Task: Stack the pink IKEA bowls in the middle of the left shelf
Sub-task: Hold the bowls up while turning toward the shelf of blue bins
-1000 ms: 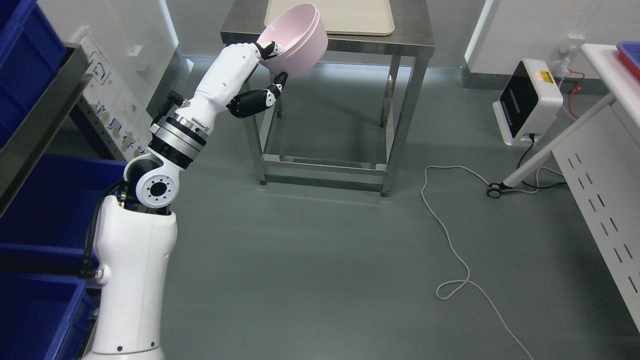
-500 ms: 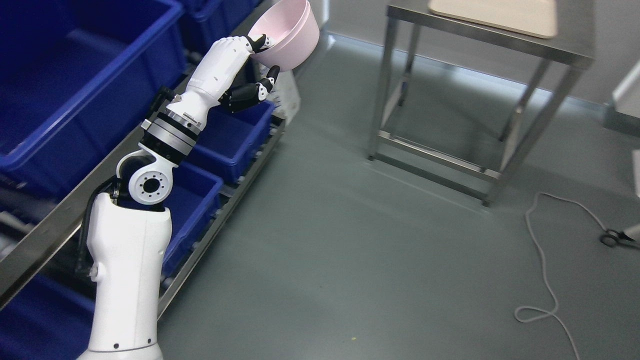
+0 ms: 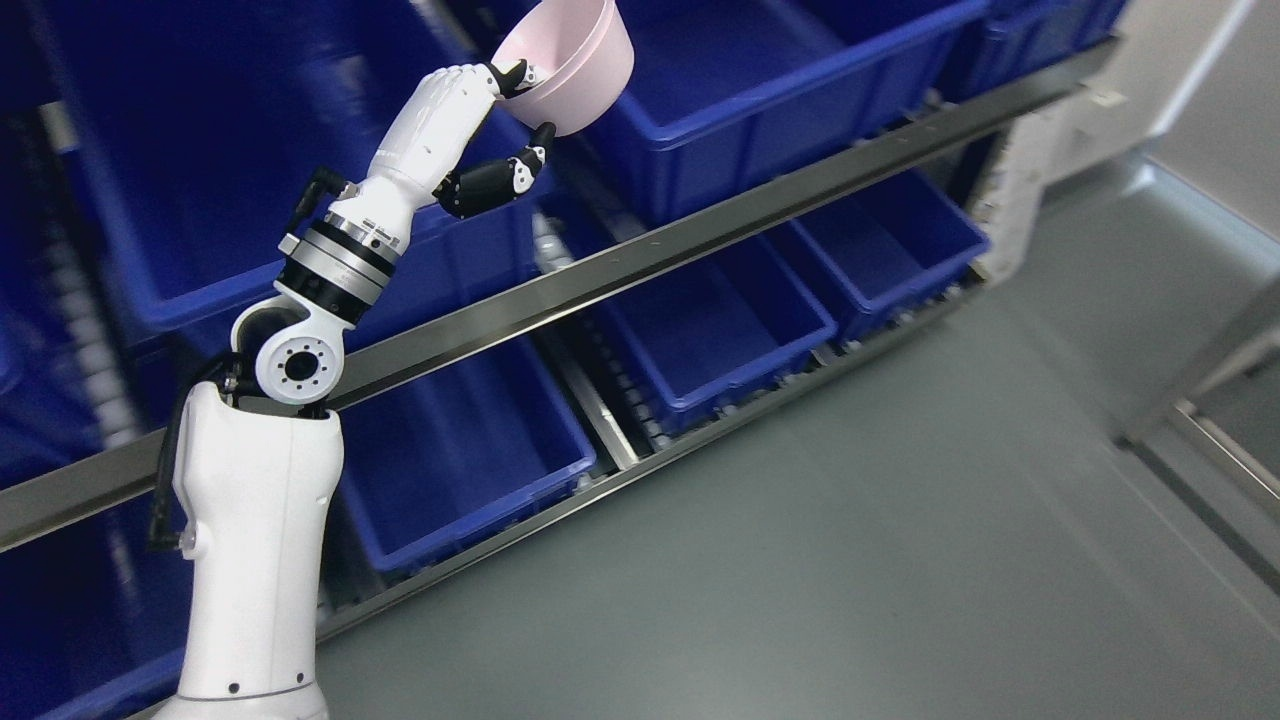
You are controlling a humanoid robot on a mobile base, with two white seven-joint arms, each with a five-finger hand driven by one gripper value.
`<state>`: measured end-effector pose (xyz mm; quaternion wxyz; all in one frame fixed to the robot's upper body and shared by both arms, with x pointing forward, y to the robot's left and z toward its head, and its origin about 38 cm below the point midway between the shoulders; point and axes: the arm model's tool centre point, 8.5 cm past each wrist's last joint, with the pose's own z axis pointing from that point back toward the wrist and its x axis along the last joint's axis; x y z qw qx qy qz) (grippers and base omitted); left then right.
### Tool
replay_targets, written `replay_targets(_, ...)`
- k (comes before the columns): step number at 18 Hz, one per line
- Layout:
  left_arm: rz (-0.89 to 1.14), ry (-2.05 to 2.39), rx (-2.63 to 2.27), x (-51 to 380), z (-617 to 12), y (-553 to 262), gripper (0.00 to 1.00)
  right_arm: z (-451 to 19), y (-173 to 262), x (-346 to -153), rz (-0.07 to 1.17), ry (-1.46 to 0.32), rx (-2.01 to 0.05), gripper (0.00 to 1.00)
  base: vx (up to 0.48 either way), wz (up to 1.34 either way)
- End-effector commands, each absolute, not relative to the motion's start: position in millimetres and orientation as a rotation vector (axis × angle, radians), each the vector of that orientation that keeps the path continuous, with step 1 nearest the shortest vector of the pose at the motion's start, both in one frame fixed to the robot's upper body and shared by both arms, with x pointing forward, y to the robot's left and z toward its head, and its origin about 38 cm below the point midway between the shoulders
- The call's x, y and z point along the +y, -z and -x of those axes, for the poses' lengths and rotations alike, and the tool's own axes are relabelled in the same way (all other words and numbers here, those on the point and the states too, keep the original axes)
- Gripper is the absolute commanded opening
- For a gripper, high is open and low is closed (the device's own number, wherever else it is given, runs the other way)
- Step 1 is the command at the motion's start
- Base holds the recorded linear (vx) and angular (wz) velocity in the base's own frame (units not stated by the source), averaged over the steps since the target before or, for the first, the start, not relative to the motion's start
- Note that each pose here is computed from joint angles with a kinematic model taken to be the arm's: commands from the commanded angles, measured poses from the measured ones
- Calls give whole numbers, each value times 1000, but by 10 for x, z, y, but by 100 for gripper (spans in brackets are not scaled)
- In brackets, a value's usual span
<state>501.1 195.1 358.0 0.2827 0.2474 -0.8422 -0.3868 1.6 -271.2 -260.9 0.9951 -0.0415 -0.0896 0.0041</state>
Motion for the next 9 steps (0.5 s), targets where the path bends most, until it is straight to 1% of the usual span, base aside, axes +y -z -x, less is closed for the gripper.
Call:
replay_targets(1, -716, 1036, -2297, 1966, -5029, -3919, 7, -16, 2597, -2826, 102, -9, -179, 100, -99, 1145)
replay_targets(3, -731, 1034, -2317, 1906, -5040, -4124, 7, -16, 2597, -2826, 102, -9, -179, 100, -36, 955)
replay_targets(5, -734, 1061, -2328, 1811, -5038, -4210, 7, -16, 2597, -2827, 102, -8, -179, 100, 2, 690)
replay_targets(9, -744, 1061, -2334, 1766, -5109, -4430, 7, -16, 2597, -2825, 100, -9, -179, 100, 40, 304)
